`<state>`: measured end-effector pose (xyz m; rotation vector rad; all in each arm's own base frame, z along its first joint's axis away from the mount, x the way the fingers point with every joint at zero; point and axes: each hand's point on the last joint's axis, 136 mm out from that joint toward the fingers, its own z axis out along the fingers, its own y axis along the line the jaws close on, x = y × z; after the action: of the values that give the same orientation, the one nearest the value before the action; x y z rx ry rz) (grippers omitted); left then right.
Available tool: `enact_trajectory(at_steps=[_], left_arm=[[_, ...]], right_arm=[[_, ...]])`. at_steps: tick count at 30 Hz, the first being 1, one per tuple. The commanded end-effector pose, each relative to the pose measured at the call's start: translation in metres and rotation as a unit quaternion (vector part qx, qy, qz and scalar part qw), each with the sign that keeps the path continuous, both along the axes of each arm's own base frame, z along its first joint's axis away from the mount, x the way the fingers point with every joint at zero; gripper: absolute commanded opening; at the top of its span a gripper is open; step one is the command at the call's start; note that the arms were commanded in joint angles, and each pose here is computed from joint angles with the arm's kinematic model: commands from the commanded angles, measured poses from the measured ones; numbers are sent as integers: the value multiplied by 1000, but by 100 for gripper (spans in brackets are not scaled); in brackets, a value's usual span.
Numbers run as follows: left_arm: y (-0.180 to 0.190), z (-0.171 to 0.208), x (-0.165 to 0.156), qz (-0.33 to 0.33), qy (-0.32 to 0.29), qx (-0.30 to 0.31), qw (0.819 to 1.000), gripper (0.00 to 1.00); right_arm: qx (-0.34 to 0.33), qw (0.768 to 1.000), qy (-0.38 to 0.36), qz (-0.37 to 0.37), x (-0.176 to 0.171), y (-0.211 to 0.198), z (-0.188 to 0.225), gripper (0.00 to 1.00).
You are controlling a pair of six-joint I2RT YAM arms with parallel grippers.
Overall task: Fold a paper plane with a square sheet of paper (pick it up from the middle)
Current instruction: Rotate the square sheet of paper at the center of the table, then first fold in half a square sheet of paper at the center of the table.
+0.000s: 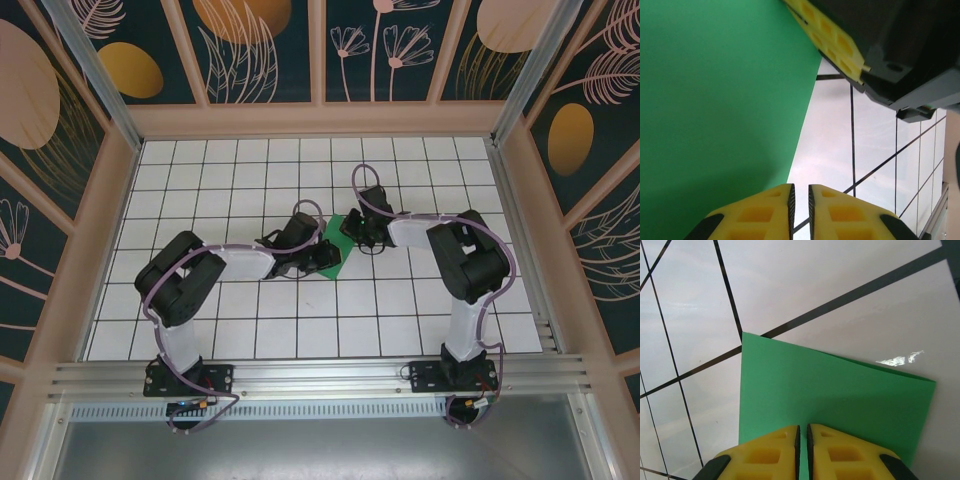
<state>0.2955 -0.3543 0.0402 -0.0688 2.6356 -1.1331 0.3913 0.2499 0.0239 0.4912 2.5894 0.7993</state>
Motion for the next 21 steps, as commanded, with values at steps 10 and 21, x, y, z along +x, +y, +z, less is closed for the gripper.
enact_trajectory(at_steps=[10,21], left_arm=[[10,-32,-9,-5,32,51,998,8],[13,-35,-8,-1,34,59,998,4]], right_arm=[[48,994,-49,89,-11,12,54,17],[45,988,21,149,-73,2,20,8]])
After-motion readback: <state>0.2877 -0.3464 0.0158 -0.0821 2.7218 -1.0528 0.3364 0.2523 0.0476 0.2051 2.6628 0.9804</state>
